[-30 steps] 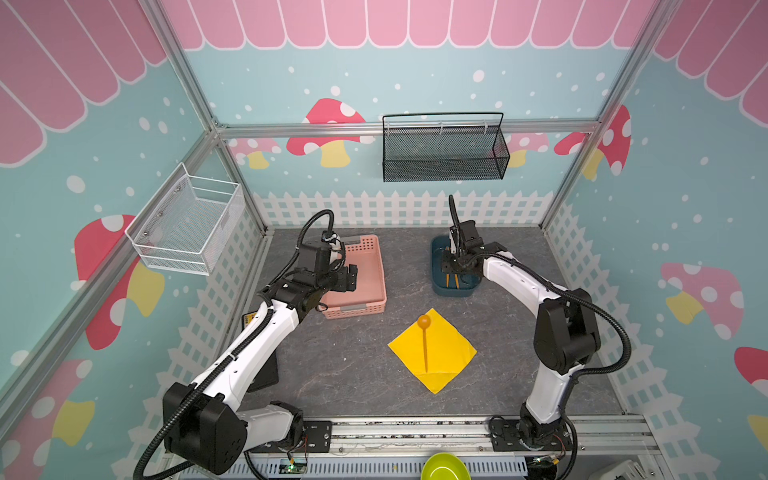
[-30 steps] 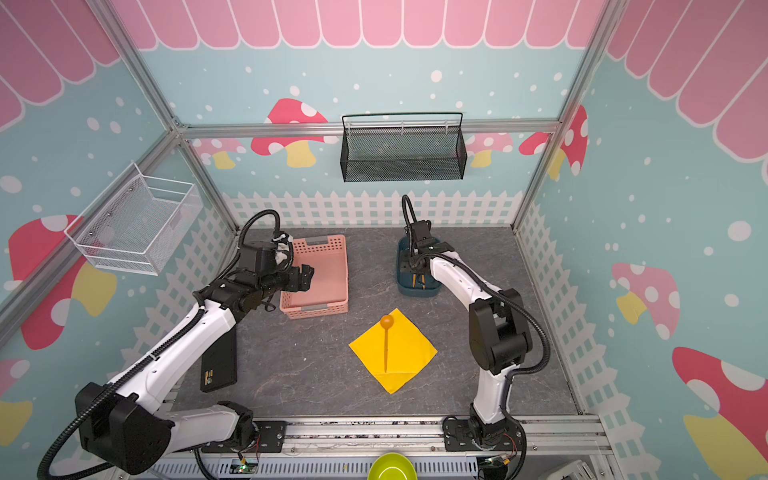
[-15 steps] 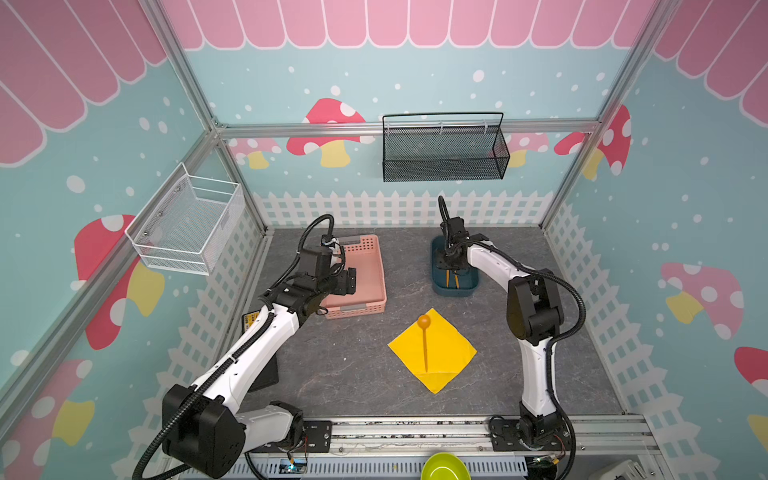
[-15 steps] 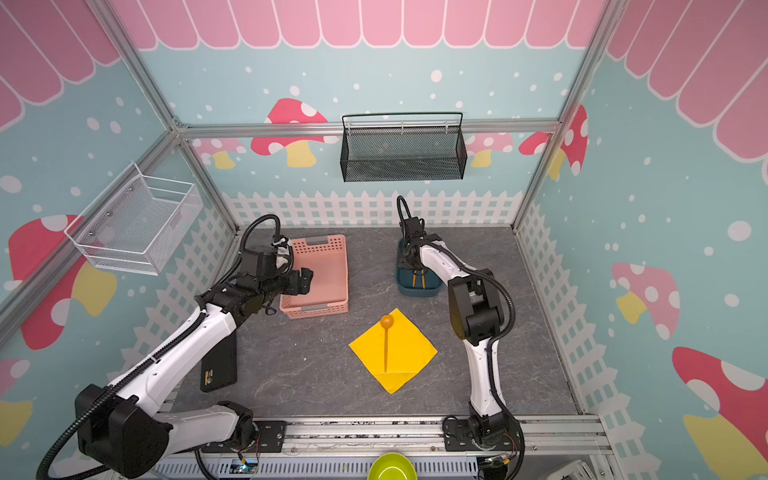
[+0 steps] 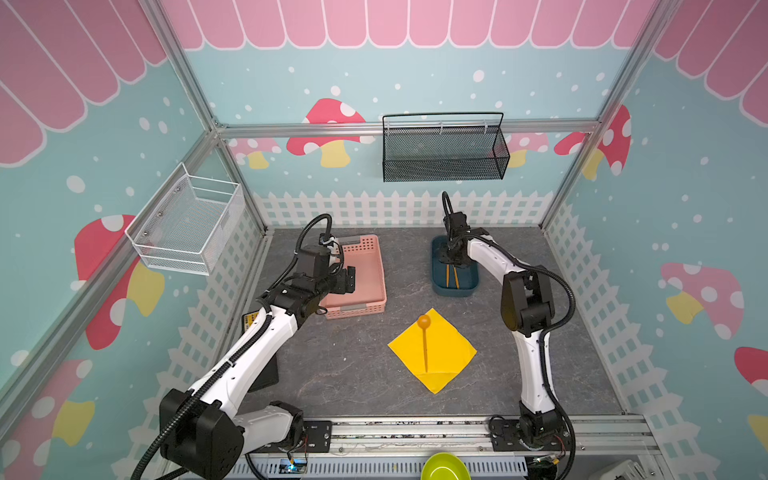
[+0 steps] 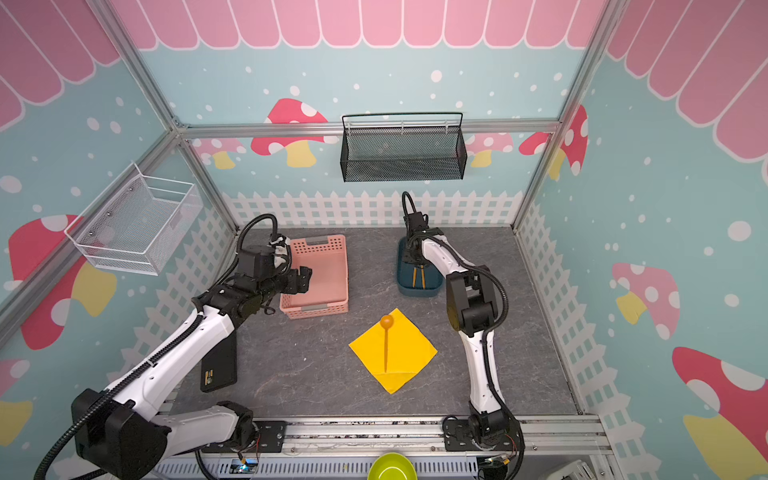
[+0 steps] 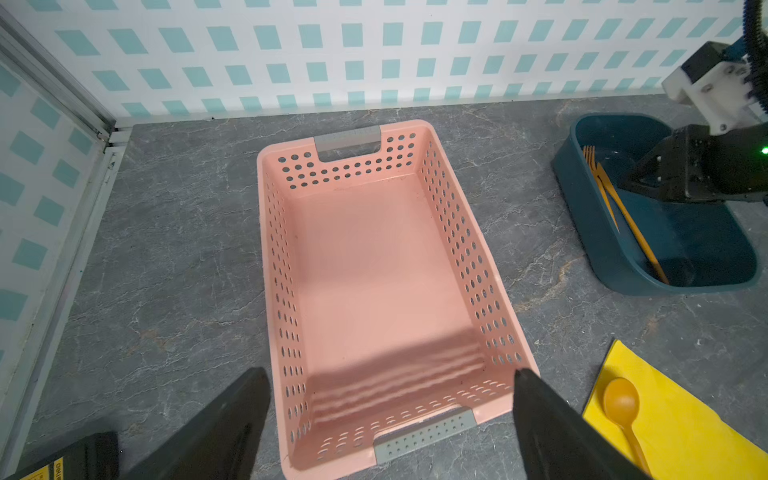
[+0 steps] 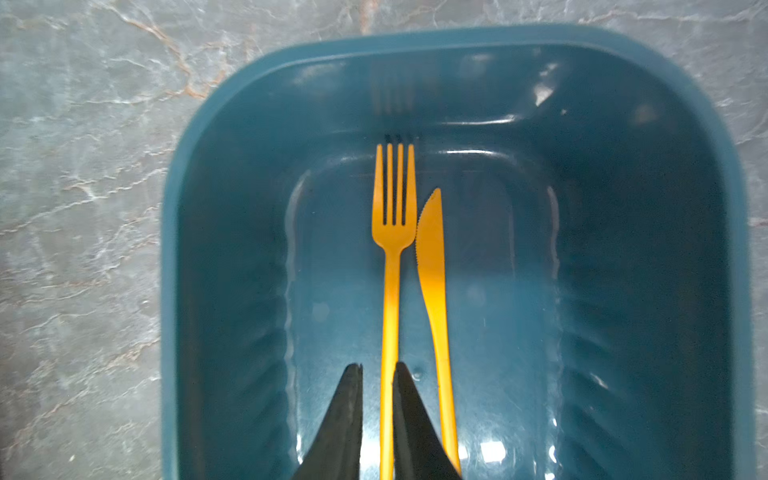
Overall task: Place the utensils on the paper napkin and roll it up
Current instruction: 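Lower the right gripper and close it on the fork handle, then lift the yellow fork out of the teal tray with the right gripper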
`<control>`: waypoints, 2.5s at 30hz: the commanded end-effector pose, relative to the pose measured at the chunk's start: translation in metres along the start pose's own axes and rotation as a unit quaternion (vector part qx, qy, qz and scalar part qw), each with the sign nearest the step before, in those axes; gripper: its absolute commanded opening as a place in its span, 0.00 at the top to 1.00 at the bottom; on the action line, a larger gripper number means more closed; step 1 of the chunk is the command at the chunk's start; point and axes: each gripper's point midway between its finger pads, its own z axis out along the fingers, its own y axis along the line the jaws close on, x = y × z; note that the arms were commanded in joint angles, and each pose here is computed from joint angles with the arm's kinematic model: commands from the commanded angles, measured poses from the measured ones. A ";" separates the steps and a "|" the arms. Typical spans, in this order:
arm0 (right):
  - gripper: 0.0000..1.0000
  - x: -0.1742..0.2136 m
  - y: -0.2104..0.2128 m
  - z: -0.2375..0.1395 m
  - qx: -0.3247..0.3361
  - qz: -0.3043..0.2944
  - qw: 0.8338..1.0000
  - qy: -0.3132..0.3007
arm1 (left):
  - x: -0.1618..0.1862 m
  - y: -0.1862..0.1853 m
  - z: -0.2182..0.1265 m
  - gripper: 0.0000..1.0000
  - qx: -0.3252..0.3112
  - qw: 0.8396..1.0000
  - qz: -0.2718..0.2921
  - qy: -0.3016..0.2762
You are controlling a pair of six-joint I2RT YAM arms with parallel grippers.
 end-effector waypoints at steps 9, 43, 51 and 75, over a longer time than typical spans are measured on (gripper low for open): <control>0.84 0.005 -0.007 0.022 0.007 0.017 0.999 0.032 | -0.004 0.002 -0.007 0.07 -0.004 1.000 -0.002 -0.015; 0.84 0.020 -0.010 0.052 0.021 0.037 0.997 0.058 | -0.004 0.007 -0.010 0.07 -0.018 1.000 0.002 -0.015; 0.86 0.018 -0.009 0.049 0.019 0.038 0.998 0.056 | -0.004 0.010 -0.011 0.07 -0.028 1.000 0.005 -0.014; 0.90 -0.018 0.000 -0.020 0.002 0.030 1.000 0.003 | -0.008 0.008 -0.018 0.07 -0.018 1.000 0.001 -0.024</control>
